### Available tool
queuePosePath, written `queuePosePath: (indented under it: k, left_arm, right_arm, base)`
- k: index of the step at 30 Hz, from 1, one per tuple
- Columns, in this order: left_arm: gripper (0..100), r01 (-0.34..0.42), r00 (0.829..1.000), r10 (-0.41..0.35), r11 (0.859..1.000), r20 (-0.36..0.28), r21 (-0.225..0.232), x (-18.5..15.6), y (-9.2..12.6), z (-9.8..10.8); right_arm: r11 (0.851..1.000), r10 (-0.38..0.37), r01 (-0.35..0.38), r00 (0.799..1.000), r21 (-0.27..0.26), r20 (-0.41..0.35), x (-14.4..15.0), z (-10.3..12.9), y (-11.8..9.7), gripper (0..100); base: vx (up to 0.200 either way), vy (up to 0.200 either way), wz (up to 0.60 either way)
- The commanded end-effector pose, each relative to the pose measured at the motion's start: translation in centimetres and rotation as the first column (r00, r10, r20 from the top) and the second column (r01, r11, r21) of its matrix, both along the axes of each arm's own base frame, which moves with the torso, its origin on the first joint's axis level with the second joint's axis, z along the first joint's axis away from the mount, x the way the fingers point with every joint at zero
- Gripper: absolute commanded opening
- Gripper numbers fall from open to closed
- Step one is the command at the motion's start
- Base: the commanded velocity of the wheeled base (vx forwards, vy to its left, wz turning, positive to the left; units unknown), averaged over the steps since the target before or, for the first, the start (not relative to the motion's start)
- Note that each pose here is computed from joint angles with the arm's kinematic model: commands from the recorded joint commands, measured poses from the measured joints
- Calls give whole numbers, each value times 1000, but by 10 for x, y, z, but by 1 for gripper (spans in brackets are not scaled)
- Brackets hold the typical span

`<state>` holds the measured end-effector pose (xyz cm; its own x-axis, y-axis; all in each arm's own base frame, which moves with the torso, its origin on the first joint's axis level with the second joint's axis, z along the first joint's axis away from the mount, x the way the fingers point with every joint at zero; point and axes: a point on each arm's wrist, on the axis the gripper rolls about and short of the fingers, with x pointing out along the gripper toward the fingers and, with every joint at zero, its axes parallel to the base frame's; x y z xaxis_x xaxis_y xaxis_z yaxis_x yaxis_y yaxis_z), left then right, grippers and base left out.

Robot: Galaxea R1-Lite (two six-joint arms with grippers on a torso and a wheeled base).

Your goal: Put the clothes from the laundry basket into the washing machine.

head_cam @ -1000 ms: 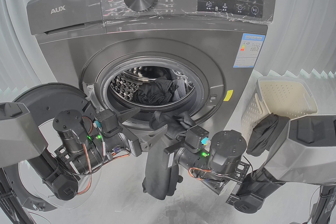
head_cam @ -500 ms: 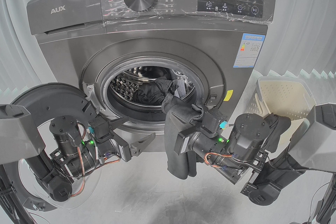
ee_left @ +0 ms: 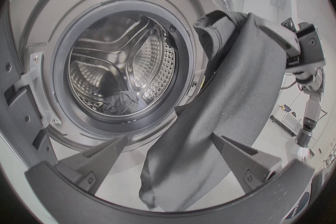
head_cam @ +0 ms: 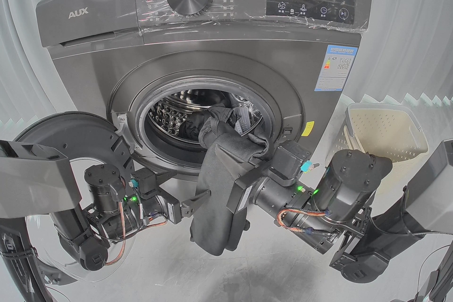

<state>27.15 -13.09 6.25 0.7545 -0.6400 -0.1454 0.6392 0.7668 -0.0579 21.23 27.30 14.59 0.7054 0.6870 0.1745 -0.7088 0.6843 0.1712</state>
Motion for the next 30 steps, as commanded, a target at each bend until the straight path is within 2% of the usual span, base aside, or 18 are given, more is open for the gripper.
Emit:
queuePosePath:
  k: [1,10,13,23,30]
  left_arm:
    - [100,7,1000,-7,1000,-26,13,2,-3,-10]
    - [100,82,995,-80,996,-58,32,-10,-22,-20]
    - [100,85,995,-83,996,-57,29,-10,-24,-19]
    - [100,-23,999,24,999,-35,23,3,-1,-13]
    - [100,-64,998,64,998,1,2,14,0,-7]
  right_arm:
    - [1000,4,-5,1000,12,11,-1,4,1,0]
    - [1000,6,-6,1000,23,19,0,7,4,0]
    - [1000,-3,3,1000,22,18,2,6,2,0]
    - [1000,-26,26,1000,-3,2,5,0,-7,0]
    - [999,-36,36,999,-9,-1,6,-1,-11,0]
  base:
    - [0,0,0]
    - [0,0,0]
    - [0,0,0]
    - [0,0,0]
    - [0,0,0]
